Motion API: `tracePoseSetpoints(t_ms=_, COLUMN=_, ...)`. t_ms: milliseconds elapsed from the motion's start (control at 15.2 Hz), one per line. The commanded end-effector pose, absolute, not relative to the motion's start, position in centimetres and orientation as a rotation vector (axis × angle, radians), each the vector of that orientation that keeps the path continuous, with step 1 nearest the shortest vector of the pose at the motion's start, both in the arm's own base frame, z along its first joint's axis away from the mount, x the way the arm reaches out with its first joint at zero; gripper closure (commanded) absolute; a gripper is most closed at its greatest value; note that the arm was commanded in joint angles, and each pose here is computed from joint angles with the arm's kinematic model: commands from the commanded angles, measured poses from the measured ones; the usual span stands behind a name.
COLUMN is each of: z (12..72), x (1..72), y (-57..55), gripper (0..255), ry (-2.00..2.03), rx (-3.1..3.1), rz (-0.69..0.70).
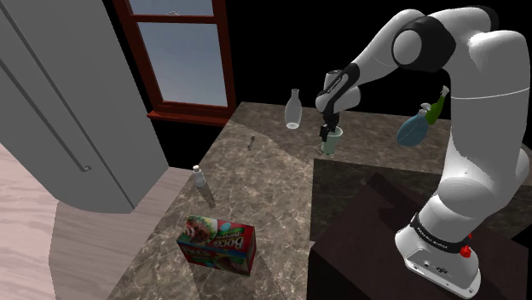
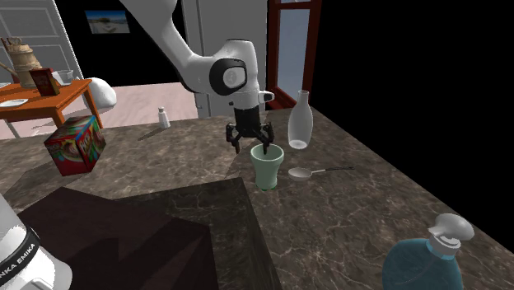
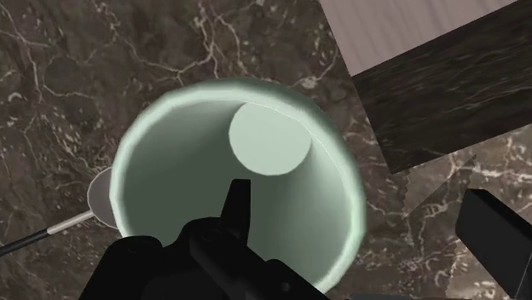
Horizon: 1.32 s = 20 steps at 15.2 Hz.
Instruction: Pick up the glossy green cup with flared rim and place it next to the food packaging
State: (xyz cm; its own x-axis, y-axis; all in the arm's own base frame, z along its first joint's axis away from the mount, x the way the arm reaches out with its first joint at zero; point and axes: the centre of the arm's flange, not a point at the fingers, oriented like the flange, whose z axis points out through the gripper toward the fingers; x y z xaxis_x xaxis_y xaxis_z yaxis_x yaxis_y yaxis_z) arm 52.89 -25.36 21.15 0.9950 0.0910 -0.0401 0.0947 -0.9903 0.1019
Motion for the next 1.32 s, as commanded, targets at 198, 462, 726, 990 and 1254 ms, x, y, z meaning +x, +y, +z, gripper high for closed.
tracePoseSetpoints(t_ms=198, z=19.24, x=52.87, y=-25.73, gripper=0, ry=0.142, rx=3.034, rz=-0.053)
tracePoseSetpoints(t_ms=462, z=19.24, x=52.88, y=-25.73, gripper=0, ry=0.142, rx=3.034, rz=-0.053)
tracePoseSetpoints(t_ms=726, z=19.24, x=52.88, y=-25.73, gripper=255, ry=0.142, rx=3.034, rz=-0.053)
tracePoseSetpoints(t_ms=990, z=19.24, x=52.88, y=-25.73, gripper=255, ry=0.142, rx=3.034, rz=-0.053)
tracePoseSetpoints(t_ms=1254, z=19.24, x=52.88, y=-25.73, gripper=255, ry=0.142, rx=3.034, rz=-0.053)
